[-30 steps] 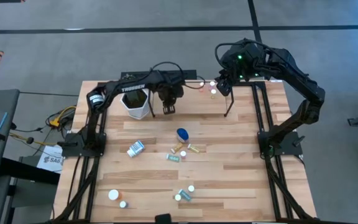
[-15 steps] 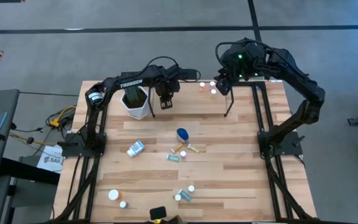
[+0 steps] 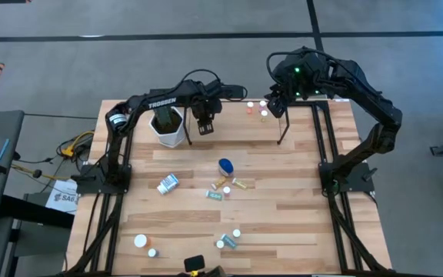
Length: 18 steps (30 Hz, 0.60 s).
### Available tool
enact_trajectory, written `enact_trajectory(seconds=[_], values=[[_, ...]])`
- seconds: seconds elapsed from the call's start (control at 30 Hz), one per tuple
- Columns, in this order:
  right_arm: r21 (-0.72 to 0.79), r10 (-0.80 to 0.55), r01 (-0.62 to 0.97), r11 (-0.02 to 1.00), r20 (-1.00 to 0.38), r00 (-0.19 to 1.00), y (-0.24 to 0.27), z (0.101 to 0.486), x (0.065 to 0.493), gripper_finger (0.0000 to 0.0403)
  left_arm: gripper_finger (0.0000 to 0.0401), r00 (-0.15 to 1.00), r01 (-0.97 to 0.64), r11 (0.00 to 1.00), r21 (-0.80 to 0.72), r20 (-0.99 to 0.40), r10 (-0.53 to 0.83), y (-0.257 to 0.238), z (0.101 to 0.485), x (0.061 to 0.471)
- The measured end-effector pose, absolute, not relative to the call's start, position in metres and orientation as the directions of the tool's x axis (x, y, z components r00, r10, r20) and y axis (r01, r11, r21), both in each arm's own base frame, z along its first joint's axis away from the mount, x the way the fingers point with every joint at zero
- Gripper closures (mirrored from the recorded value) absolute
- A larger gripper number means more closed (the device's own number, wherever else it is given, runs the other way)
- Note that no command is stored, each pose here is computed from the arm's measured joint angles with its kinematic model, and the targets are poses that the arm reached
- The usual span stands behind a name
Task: Pick and place medicine bottles onto shelf by color
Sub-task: Put the yellow pill bottle on the shelf, then put the small blue pill bottle on the shelf
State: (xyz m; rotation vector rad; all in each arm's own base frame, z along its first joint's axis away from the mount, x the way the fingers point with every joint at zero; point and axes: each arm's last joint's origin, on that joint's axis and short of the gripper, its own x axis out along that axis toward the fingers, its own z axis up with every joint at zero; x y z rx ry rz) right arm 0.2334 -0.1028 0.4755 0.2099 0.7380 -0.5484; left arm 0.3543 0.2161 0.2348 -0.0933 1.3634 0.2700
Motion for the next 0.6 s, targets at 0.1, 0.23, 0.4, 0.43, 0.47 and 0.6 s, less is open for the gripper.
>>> enact_trajectory(seconds=[0.1, 0.23, 0.4, 0.43, 0.47, 0.6], values=[[-0.008, -0.399, 0.543, 0.84, -0.687, 0.608, -0.103, 0.475, 0.233, 0.0207, 0.0258, 0.181, -0.252, 0.964, 0.089, -0.974, 0.137, 0.216, 0.235, 0.354], [-0.008, -0.399, 0.543, 0.84, -0.687, 0.608, -0.103, 0.475, 0.233, 0.0207, 0.0252, 0.182, -0.268, 0.96, 0.086, -0.974, 0.138, 0.216, 0.235, 0.355], [-0.008, -0.399, 0.543, 0.84, -0.687, 0.608, -0.103, 0.475, 0.233, 0.0207, 0.0242, 0.182, -0.285, 0.955, 0.082, -0.974, 0.137, 0.216, 0.237, 0.355], [-0.008, -0.399, 0.543, 0.84, -0.687, 0.608, -0.103, 0.475, 0.233, 0.0207, 0.0239, 0.185, -0.285, 0.955, 0.083, -0.973, 0.14, 0.216, 0.239, 0.355], [-0.008, -0.399, 0.543, 0.84, -0.687, 0.608, -0.103, 0.475, 0.233, 0.0207, 0.0237, 0.19, -0.285, 0.954, 0.09, -0.971, 0.148, 0.217, 0.242, 0.356], [-0.008, -0.399, 0.543, 0.84, -0.687, 0.608, -0.103, 0.475, 0.233, 0.0207, 0.0232, 0.2, -0.28, 0.95, 0.138, -0.959, 0.199, 0.219, 0.256, 0.357]])
